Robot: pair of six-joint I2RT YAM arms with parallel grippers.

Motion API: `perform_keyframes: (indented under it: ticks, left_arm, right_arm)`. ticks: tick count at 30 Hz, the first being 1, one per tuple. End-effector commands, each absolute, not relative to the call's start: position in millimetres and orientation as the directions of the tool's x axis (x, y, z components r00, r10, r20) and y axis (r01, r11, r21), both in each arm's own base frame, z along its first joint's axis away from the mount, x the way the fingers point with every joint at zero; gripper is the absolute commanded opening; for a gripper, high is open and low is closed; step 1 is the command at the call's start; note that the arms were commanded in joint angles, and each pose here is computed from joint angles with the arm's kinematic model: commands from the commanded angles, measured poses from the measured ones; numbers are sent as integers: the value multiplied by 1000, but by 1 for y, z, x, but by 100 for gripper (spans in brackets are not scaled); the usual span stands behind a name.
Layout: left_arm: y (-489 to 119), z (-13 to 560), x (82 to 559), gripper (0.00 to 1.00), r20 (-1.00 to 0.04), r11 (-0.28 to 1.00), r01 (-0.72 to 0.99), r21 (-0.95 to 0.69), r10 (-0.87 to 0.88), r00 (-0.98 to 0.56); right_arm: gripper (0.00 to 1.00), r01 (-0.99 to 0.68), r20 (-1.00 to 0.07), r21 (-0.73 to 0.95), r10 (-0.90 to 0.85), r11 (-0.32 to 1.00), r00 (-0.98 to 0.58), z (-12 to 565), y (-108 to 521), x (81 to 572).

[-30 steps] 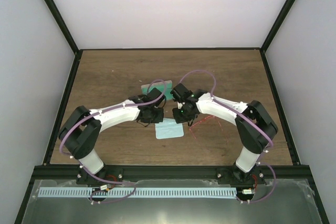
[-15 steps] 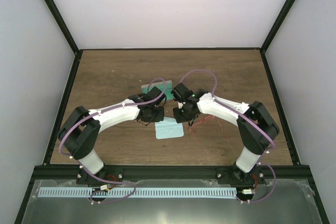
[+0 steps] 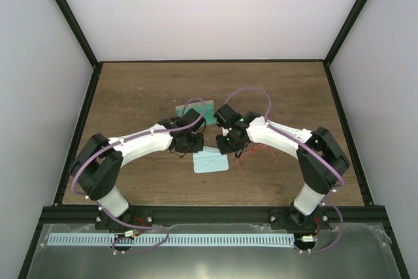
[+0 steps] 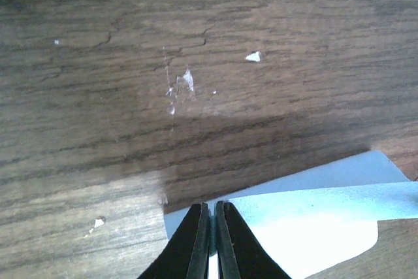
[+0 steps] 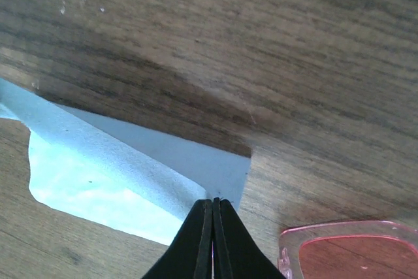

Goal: Organize the sunglasses
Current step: Fold the glasses cleaning cloth at the center of the board.

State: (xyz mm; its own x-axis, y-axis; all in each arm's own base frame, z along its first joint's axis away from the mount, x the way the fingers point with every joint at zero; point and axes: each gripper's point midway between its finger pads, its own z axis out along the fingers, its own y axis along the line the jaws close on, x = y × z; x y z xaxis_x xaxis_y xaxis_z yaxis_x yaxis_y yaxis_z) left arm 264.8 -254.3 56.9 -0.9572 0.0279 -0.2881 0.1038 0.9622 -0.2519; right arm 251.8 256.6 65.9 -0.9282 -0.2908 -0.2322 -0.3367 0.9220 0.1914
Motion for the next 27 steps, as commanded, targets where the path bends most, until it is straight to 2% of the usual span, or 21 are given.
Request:
perform_keyframes:
  ticks: [1,27]
  left_arm:
    - [-256,60,254,4,-280,954,102,-281,20,-960]
    - [-257,39,231,4,-220,951,137,-276,76,-973]
  right_arm:
    - [1,-346,-234,205,-298,915,-926,70,256,245]
    - [1,-352,-174,217,-319,910,-932,51,256,226]
